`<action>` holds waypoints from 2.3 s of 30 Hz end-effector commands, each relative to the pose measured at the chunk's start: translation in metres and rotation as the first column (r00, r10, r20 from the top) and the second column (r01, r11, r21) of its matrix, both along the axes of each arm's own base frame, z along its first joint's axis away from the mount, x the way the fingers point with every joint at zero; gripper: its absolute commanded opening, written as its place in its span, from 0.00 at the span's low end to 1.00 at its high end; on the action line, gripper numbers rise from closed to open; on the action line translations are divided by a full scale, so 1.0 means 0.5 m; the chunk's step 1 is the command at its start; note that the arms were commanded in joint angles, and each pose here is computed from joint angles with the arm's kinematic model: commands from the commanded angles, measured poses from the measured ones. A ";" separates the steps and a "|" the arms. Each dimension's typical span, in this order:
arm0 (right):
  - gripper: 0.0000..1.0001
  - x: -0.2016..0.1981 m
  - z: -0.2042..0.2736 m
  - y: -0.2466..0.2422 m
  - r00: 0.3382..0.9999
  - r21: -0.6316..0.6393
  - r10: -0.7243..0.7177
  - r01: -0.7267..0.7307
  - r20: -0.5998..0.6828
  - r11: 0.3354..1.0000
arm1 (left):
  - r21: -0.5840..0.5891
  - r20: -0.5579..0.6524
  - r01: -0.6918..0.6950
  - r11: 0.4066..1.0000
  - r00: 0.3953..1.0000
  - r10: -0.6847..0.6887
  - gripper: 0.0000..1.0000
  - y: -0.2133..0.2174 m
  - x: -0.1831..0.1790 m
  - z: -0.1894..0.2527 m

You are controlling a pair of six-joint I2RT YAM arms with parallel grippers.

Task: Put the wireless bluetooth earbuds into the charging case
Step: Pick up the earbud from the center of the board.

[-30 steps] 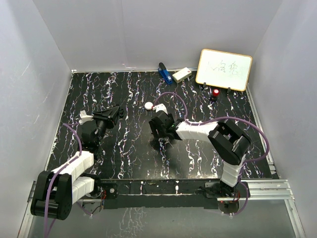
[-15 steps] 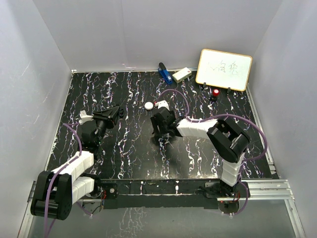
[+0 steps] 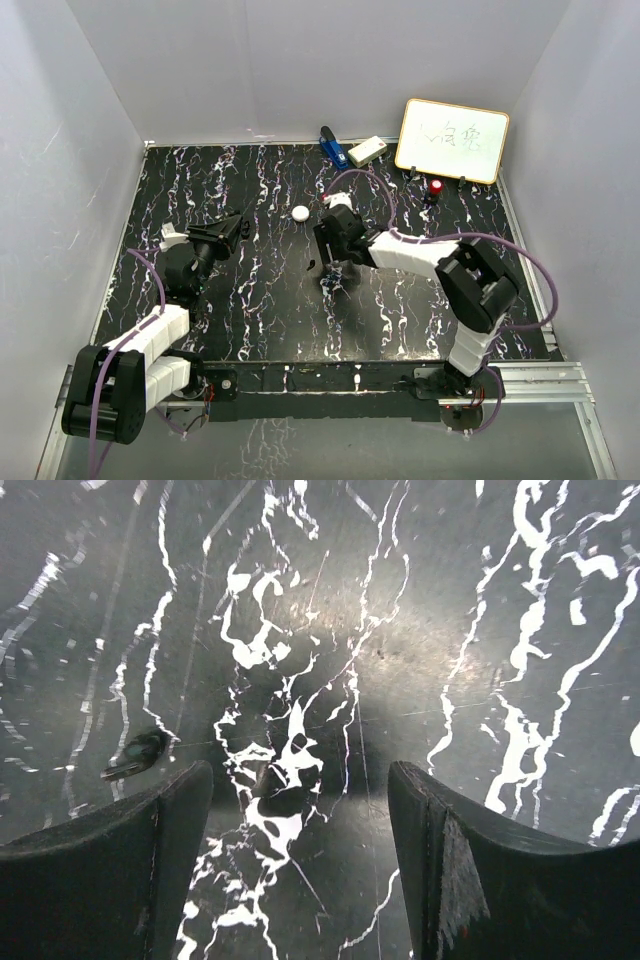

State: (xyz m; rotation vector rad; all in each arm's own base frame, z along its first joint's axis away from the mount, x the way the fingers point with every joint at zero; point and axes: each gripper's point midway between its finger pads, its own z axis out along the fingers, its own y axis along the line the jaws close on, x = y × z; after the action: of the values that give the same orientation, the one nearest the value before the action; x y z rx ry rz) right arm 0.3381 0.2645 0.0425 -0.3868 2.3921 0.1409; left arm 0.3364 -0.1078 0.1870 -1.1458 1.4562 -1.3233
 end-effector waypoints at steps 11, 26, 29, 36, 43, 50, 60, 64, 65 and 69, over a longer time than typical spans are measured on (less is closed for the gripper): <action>0.63 0.011 0.138 0.110 0.996 0.198 0.075 -0.083 0.044 0.977 | -0.013 0.050 0.014 1.000 0.999 -0.013 0.00 -0.002 0.001 0.027; 0.54 -0.008 0.057 0.132 0.999 0.128 0.031 -0.025 -0.044 0.991 | -0.020 0.046 0.017 1.000 0.999 -0.016 0.00 -0.003 -0.002 0.024; 0.53 -0.011 0.048 0.134 0.998 0.125 0.031 -0.024 -0.052 0.992 | -0.020 0.046 0.017 1.000 0.999 -0.016 0.00 -0.003 -0.002 0.023; 0.49 -0.011 0.026 0.140 0.997 0.120 0.029 -0.021 -0.065 0.993 | -0.020 0.045 0.018 1.000 0.999 -0.017 0.00 -0.003 -0.004 0.024; 0.47 -0.006 0.013 0.148 0.997 0.118 0.029 -0.021 -0.073 0.993 | -0.019 0.046 0.021 1.000 0.999 -0.020 0.00 -0.004 -0.003 0.026; 0.46 -0.004 0.013 0.150 0.997 0.118 0.020 -0.011 -0.072 0.993 | -0.017 0.046 0.022 1.000 0.999 -0.021 0.00 -0.005 0.000 0.027; 0.48 0.031 0.077 0.162 0.999 0.129 0.031 -0.035 0.027 0.991 | -0.016 0.045 0.022 1.000 0.999 -0.021 0.00 -0.005 0.002 0.025; 0.48 0.052 0.091 0.183 0.998 0.138 0.043 -0.049 0.045 0.989 | -0.018 0.049 0.021 1.000 0.999 -0.020 0.00 -0.005 0.001 0.028; 0.48 0.055 0.091 0.188 0.998 0.141 0.044 -0.050 0.044 0.989 | -0.018 0.050 0.019 1.000 0.999 -0.019 0.00 -0.004 0.000 0.029; 0.48 0.066 0.076 0.196 0.999 0.139 0.021 -0.024 0.024 0.990 | -0.015 0.048 0.014 1.000 0.999 -0.013 0.00 -0.002 -0.002 0.028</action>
State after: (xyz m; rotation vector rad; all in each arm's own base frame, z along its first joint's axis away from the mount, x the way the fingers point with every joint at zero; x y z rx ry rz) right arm 0.3563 0.3501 0.0771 -0.3773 2.3732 0.3066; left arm 0.3370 -0.1100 0.1902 -1.1384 1.4482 -1.3490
